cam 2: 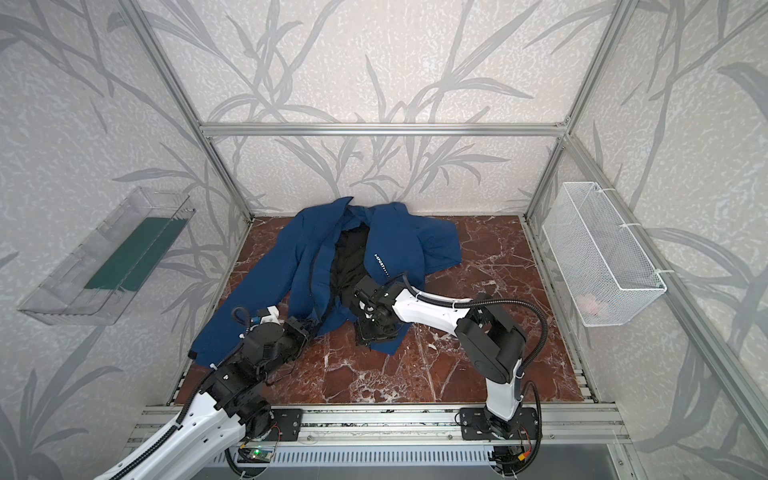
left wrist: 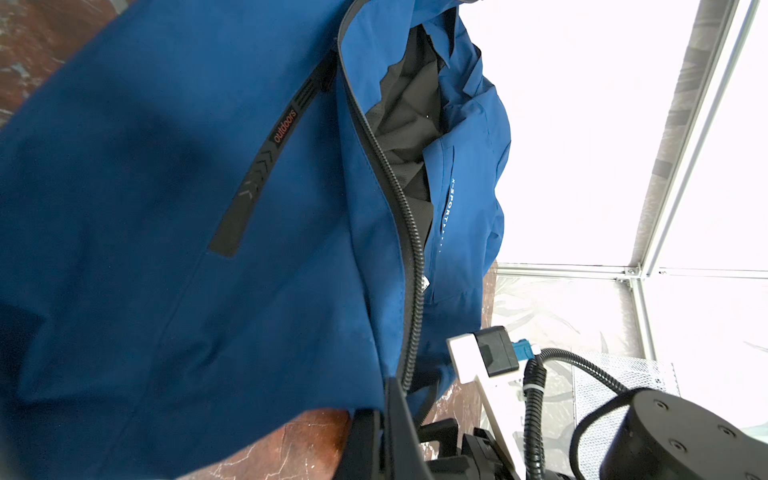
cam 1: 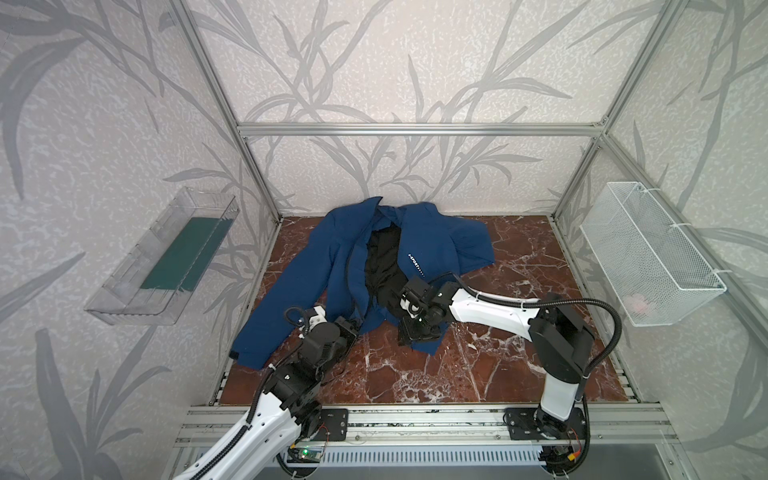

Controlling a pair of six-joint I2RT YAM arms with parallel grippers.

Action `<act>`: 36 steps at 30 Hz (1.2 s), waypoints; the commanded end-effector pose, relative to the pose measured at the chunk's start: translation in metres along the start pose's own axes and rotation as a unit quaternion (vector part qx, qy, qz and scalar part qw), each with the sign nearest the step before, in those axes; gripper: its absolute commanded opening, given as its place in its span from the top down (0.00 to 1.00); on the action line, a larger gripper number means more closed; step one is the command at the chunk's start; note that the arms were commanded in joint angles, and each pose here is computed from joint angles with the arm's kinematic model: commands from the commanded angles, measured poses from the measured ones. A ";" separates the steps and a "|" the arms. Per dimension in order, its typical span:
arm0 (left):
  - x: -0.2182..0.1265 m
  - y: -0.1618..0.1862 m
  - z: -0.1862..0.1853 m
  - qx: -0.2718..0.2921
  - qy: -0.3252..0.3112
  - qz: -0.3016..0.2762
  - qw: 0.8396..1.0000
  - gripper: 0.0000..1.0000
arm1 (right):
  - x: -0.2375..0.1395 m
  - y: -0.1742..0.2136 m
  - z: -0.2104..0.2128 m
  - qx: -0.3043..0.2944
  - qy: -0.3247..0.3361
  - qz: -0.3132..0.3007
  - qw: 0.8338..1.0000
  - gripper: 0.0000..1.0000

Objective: Zip up the jacket

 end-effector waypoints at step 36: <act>-0.003 -0.007 -0.001 0.045 -0.049 0.028 0.997 1.00 | 0.051 -0.019 0.014 0.095 -0.079 -0.020 0.992 0.04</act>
Point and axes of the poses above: each gripper's point midway between its finger pads, its own x axis out along the fingers, its own z axis along the line the jaws close on, y = z × x, the point moved 3 cm from there along -x, back along the fingers, and after that the axes turned 12 degrees about x, right-handed, at the moved point
